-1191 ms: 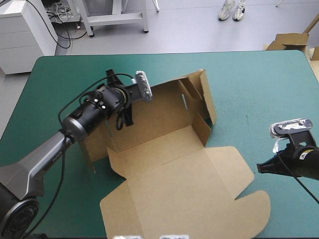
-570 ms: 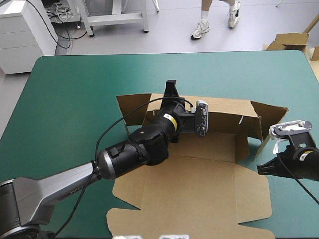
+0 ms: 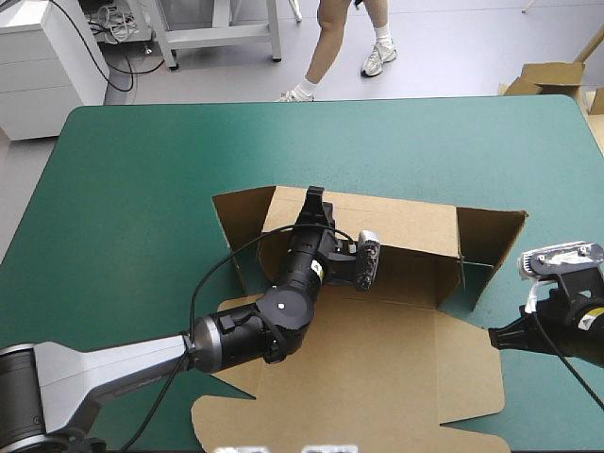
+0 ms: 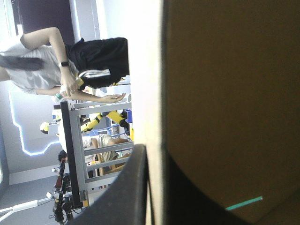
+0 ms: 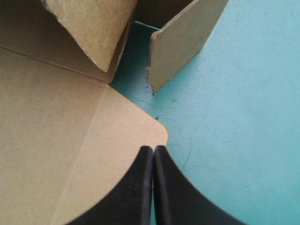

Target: Fold the box

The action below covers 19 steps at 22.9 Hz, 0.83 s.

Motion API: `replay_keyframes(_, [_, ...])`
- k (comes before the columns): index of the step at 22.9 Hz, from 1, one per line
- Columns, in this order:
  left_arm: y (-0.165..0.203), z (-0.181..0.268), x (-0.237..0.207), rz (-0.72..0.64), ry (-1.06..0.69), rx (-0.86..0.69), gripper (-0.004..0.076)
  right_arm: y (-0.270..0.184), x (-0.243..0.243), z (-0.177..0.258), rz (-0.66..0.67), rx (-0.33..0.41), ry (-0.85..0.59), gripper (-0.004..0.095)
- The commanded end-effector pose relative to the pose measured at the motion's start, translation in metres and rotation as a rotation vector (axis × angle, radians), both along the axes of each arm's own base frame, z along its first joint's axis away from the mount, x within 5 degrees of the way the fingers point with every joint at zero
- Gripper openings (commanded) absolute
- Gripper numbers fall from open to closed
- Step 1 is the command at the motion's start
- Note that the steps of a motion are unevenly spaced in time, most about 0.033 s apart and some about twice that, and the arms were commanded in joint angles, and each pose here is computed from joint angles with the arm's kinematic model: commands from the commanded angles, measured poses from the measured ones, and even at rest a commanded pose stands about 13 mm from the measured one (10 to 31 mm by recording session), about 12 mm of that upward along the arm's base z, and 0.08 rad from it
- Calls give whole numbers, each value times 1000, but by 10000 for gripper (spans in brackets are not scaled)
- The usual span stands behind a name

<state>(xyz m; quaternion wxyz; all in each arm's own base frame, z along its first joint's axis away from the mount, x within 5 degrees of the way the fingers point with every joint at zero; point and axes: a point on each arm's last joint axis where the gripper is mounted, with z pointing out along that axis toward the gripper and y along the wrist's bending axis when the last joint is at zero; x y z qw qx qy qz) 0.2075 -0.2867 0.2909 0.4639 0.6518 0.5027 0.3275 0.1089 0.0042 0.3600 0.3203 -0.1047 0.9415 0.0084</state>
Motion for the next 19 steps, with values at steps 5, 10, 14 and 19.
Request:
replay_keyframes(5, [10, 11, -1, 67, 5, -48, -8, 2, 4, 15, -8, 29, -144, -20])
replay_keyframes(10, [8, 10, -2, 45, 17, -69, -8, 3, 6, 18, -82, 113, -177, 161])
replay_keyframes(14, [6, 10, -2, 29, 22, -74, -8, 4, 4, 16, -113, 151, -135, 502])
replay_keyframes(19, [6, 10, -2, 29, 22, -74, -8, 4, 2, 13, -121, 159, -101, 701])
